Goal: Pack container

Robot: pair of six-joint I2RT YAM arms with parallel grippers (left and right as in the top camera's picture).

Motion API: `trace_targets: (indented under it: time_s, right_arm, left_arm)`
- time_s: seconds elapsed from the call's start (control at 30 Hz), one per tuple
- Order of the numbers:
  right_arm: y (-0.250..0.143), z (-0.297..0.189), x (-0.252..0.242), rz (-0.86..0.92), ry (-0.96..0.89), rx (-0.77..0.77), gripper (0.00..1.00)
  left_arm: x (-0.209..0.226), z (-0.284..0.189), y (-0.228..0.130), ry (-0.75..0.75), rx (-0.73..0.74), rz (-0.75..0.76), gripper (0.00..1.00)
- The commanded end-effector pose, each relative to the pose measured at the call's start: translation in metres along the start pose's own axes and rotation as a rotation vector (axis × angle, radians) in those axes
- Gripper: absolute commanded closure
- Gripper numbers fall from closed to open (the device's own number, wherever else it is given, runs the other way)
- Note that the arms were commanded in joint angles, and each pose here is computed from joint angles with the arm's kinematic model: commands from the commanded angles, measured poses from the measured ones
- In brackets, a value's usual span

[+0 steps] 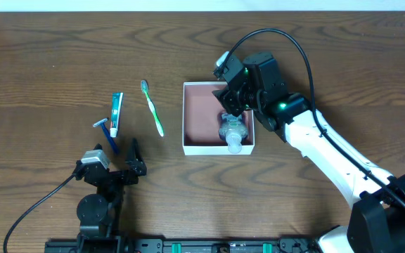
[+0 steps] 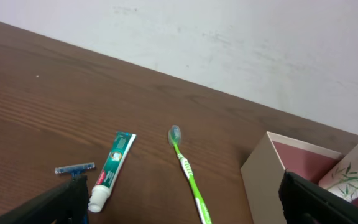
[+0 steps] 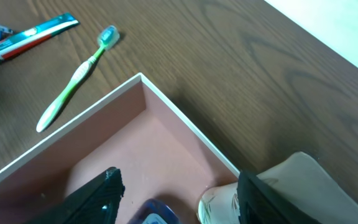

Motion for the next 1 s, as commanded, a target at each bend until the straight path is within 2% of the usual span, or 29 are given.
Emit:
trace_targets:
  time_s: [0.0,0.27,0.5,0.83,0.97]
  right_arm:
    - [0.016,-0.008,0.007,-0.012,0.051,-0.051,0.43]
    - [0.021,-0.011,0.024,-0.029,0.146,-0.056,0.47]
    - [0.02,-0.026,0.059,-0.064,0.279,-0.038,0.48]
    - [-0.023,-0.063,0.09,-0.004,0.34,0.249,0.44]
    - [-0.038,-0.065,0.083,0.031,0.243,0.349,0.44]
  left_arm:
    - [0.006,0.001,-0.013,0.042,0.049,0.011,0.02]
    - [0.006,0.001,-0.013,0.042,0.049,0.01,0.02]
    - [0.006,0.001,-0.013,0.042,0.049,0.011,0.02]
    - [0.006,0.001,-0.013,0.042,0.049,0.011,0.02]
    - [0.006,0.001,-0.013,0.042,0.049,0.011,0.02]
Point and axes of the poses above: each gripper's point midway between its finger pads, its own z axis out along the fingers, its own x axis along the line the jaws close on, y = z × x, the point moved 8 cm from there along -z, back along the fingers, and after that the axes turned 7 degrees about z, right-handed, at the moved point
